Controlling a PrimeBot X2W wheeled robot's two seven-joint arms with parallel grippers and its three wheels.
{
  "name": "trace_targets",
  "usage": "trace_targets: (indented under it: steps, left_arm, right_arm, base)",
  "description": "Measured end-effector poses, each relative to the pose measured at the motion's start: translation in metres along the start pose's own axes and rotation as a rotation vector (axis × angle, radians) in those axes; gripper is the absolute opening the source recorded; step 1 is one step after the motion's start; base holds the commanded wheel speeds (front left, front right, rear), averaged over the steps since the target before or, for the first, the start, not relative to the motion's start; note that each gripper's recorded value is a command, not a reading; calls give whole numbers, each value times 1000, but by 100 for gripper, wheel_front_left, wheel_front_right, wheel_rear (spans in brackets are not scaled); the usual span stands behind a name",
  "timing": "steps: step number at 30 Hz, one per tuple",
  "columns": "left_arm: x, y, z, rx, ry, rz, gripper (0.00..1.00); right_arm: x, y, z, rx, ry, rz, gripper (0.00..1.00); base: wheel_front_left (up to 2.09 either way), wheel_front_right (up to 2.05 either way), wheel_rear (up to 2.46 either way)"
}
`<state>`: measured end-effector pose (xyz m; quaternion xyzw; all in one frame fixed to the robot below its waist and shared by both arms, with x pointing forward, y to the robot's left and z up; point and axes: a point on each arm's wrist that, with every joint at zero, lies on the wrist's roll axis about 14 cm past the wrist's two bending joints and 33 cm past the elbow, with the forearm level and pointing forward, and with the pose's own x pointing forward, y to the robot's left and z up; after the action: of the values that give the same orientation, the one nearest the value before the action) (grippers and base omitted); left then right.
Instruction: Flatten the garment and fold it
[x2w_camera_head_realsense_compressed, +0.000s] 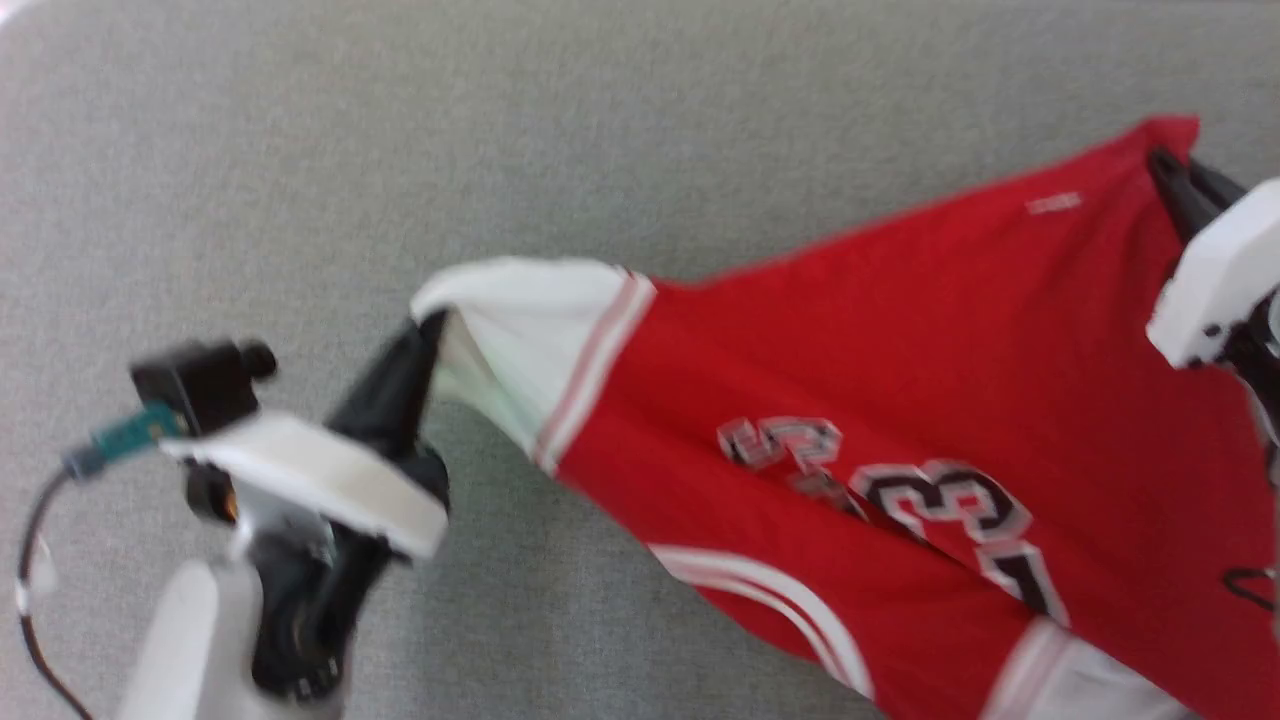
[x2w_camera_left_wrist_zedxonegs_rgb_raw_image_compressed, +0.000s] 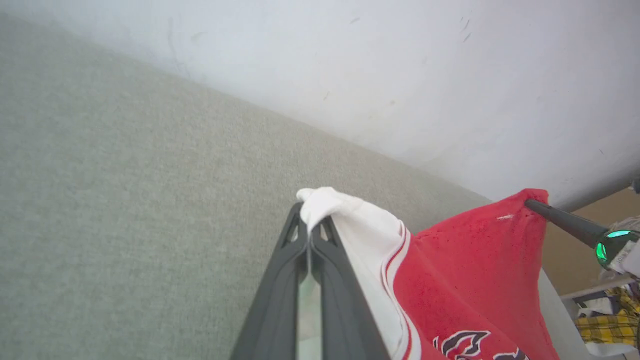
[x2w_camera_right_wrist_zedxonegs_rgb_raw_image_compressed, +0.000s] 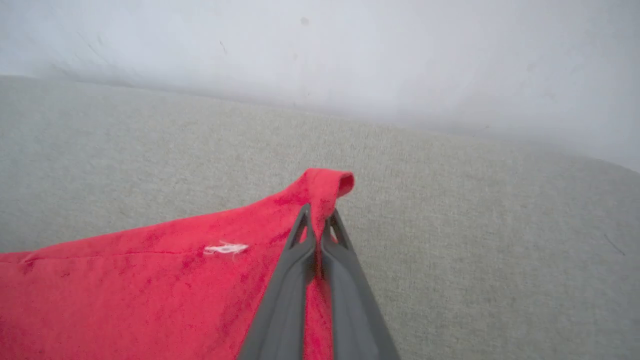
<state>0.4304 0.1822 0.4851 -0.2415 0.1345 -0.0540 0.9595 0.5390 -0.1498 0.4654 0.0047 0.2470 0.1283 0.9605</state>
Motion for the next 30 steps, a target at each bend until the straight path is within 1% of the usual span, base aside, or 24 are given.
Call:
trace_targets:
  steps: [2, 5, 11, 15, 18, 22, 24, 27, 30]
  left_arm:
    - [9, -5, 25, 52, -58, 1, 0]
    - [19, -25, 71, 156, -169, -28, 0]
    - [18, -83, 175, 269, -425, -120, 0]
    - [12, -123, 239, 329, -589, -175, 0]
    - [12, -148, 272, 369, -655, -196, 0]
    - [24, -167, 296, 422, -647, -196, 0]
    - [35, -171, 301, 457, -623, -183, 0]
    - [53, -172, 310, 457, -600, -160, 0]
    - [69, -168, 321, 450, -612, -126, 0]
  right_arm:
    - [-8, 5, 24, 19, -98, 4, 0]
    - [-26, 9, 65, 34, -262, -2, 0]
    - [-78, 18, 151, 23, -561, -3, 0]
    - [-112, 17, 198, -20, -683, -18, 0]
    - [-135, 18, 226, -60, -749, -26, 0]
    - [-151, 17, 254, -97, -784, -42, 0]
    - [-149, 13, 259, -100, -769, -54, 0]
    - [-135, 7, 261, -96, -725, -68, 0]
    - [-118, -2, 263, -110, -691, -96, 0]
  base:
    - [0, 0, 0]
    - [0, 0, 0]
    - [0, 0, 0]
    - [0, 0, 0]
    - [0, 0, 0]
    - [0, 0, 0]
    - [0, 0, 0]
    - [0, 0, 0]
    - [0, 0, 0]
